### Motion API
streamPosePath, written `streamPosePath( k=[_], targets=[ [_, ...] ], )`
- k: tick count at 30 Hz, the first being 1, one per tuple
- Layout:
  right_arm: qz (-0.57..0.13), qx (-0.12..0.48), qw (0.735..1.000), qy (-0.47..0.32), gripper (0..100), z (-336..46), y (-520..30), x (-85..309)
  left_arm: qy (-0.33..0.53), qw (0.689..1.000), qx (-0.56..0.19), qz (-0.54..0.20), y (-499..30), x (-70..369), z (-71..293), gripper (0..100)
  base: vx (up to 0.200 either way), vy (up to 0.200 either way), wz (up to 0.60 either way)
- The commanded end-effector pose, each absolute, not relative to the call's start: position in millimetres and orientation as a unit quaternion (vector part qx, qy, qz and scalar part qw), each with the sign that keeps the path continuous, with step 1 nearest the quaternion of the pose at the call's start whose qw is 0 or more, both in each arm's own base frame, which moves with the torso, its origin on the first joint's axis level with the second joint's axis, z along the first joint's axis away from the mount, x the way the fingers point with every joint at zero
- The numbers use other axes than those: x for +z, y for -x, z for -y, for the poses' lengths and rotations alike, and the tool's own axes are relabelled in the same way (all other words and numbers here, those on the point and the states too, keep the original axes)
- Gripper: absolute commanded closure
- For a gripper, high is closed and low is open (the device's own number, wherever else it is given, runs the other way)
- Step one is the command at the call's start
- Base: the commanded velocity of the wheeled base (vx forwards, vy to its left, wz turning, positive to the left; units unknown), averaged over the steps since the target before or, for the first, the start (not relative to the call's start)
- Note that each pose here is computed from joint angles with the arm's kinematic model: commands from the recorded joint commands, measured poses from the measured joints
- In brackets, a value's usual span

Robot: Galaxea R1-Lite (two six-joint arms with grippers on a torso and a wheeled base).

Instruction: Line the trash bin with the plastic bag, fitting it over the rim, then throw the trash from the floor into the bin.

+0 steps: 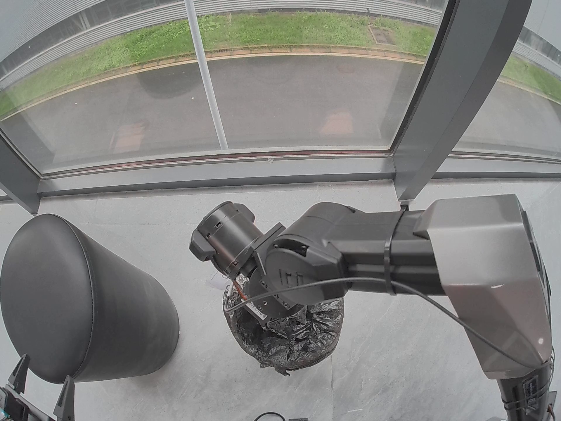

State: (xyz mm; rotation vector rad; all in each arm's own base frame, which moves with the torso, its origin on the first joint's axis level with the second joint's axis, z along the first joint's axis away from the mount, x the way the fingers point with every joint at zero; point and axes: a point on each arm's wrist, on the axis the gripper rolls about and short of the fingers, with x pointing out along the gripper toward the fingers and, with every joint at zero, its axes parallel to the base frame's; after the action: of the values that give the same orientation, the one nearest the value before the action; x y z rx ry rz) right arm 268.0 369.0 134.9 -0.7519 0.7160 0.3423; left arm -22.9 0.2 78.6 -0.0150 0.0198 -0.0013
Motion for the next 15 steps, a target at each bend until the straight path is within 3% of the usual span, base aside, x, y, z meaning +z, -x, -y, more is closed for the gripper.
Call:
streamPosePath(
  k=[1,15],
  targets=[
    [-0.356,0.163,0.841,0.374,100,-376,-269,111,0.008,1.000,-0.001,-0.008,23,75,0,0,0.000,0.000,0.00],
    [-0.385,0.151,0.821,0.393,100,-378,-281,69,0.008,1.000,-0.001,-0.008,23,75,0,0,0.000,0.000,0.00]
  ],
)
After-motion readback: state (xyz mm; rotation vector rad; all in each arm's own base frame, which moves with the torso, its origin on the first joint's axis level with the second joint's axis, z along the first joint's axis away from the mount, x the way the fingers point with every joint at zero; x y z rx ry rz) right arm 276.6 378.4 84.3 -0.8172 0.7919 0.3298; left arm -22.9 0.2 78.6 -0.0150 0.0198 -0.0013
